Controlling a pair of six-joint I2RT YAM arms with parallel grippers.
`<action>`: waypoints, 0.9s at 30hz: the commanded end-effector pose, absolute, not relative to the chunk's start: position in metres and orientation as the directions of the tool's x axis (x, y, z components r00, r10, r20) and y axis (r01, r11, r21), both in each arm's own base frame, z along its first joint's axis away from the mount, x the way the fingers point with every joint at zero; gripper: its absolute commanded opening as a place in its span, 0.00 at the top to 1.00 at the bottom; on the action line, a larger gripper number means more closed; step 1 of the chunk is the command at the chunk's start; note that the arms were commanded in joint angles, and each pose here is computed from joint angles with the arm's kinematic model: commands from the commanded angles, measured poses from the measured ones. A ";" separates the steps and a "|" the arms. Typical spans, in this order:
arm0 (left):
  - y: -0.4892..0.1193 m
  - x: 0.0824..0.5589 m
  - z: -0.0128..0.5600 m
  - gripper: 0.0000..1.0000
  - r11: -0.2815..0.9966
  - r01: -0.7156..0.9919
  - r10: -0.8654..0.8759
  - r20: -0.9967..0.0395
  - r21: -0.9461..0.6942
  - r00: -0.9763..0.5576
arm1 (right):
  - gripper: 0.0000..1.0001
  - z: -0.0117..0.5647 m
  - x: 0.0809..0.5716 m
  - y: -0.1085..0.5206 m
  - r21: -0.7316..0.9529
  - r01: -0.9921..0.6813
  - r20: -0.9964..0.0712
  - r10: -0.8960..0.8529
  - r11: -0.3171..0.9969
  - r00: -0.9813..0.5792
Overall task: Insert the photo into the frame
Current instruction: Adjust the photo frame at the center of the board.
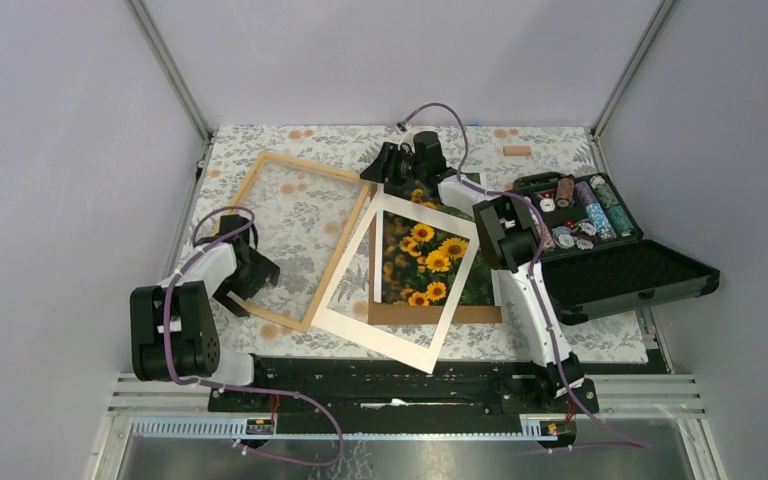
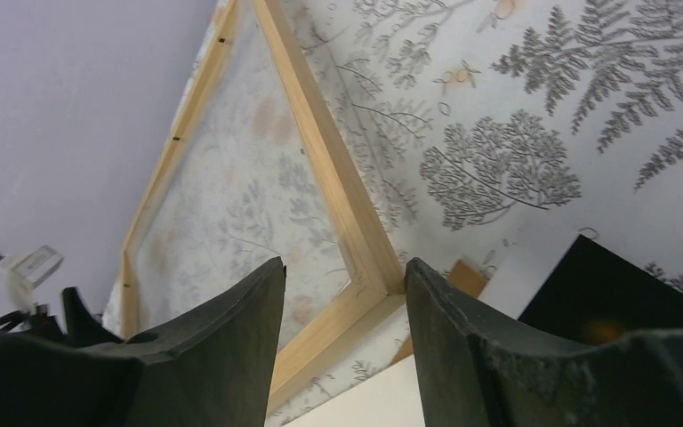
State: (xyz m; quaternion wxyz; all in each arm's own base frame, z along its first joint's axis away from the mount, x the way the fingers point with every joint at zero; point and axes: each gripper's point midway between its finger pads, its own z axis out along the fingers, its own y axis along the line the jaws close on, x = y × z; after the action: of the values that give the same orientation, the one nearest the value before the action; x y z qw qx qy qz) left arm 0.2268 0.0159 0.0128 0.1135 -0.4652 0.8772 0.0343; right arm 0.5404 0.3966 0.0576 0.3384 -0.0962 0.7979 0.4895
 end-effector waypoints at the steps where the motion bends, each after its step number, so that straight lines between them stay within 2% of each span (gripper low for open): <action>1: 0.018 0.311 0.035 0.01 0.569 -0.762 -0.813 -0.350 -0.308 -0.465 | 0.43 0.168 0.470 0.445 0.777 -0.595 -0.620 0.088 0.205 -0.780; 5: 0.016 0.311 0.032 0.01 0.558 -0.764 -0.824 -0.325 -0.325 -0.464 | 0.43 0.190 0.462 0.446 0.778 -0.596 -0.621 0.098 0.197 -0.778; 10: 0.018 0.317 0.045 0.02 0.568 -0.750 -0.816 -0.350 -0.339 -0.460 | 0.45 0.184 0.437 0.433 0.823 -0.524 -0.555 0.117 0.218 -0.824; 21: 0.012 0.341 0.063 0.02 0.618 -0.695 -0.782 -0.379 -0.368 -0.495 | 0.46 0.146 0.369 0.384 0.823 -0.397 -0.483 0.133 0.407 -0.865; 27: -0.003 0.350 0.079 0.01 0.712 -0.569 -0.702 -0.413 -0.412 -0.580 | 0.46 0.112 0.333 0.342 0.796 -0.302 -0.445 0.168 0.524 -0.880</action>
State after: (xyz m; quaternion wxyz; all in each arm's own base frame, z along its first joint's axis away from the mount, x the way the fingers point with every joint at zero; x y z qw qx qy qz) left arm 0.2576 0.0463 0.0213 0.1490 -0.4200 0.8934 0.0575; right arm 0.4231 0.3097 0.1156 0.3529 0.0132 0.8269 0.4377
